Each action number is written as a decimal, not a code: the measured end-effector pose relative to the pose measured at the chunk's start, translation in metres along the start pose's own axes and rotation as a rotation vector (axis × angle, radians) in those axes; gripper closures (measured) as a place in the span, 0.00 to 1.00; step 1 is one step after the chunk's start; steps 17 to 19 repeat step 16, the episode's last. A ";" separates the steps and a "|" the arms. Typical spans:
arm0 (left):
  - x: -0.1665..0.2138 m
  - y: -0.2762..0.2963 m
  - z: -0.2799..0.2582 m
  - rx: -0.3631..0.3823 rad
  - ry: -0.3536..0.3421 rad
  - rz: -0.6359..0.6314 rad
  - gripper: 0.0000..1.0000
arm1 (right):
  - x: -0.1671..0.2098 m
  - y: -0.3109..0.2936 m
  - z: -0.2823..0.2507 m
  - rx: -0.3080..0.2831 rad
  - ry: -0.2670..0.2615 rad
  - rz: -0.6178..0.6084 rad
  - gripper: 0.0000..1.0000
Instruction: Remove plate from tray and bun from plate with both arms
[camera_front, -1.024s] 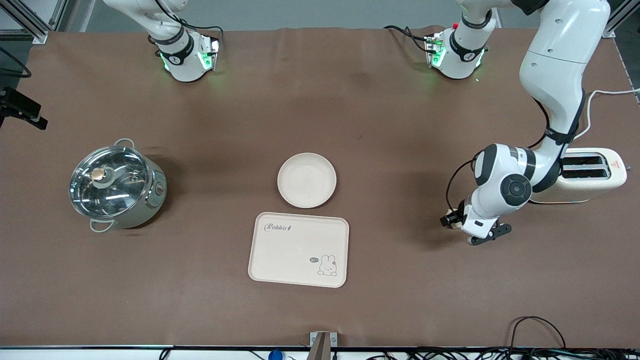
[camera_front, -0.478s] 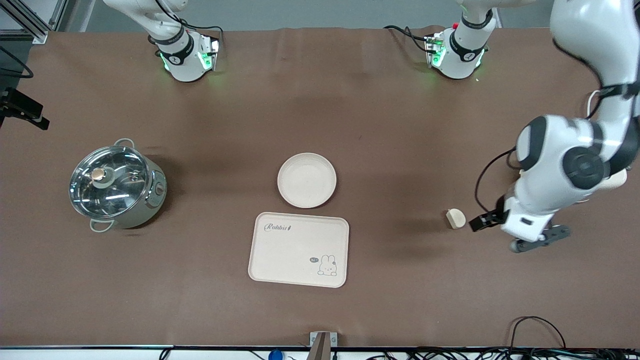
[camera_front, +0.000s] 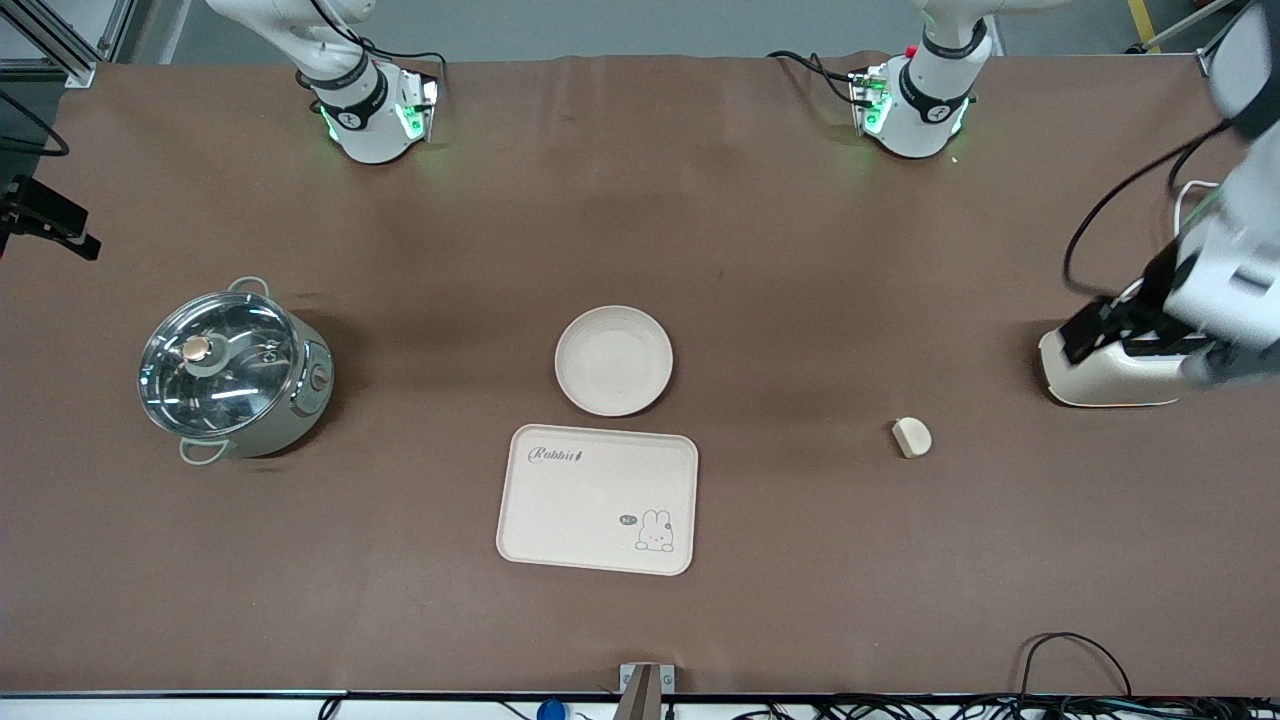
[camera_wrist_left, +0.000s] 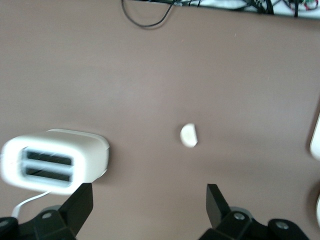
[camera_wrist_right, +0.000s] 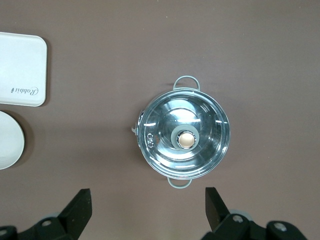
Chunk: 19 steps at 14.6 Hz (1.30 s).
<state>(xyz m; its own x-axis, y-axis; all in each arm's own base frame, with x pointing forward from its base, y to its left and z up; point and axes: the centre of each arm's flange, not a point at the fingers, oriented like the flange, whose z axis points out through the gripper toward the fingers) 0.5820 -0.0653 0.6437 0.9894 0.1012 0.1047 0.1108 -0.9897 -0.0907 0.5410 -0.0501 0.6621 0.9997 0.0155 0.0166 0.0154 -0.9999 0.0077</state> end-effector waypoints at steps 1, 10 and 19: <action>-0.013 -0.008 -0.017 -0.003 -0.012 0.029 0.00 | 0.000 0.000 0.000 0.000 0.000 0.000 0.00; -0.063 -0.027 -0.033 -0.061 -0.122 0.122 0.00 | 0.000 -0.003 -0.001 0.000 0.002 -0.006 0.00; -0.067 -0.029 -0.028 -0.063 -0.125 0.121 0.00 | 0.000 -0.004 -0.001 0.000 0.004 -0.007 0.00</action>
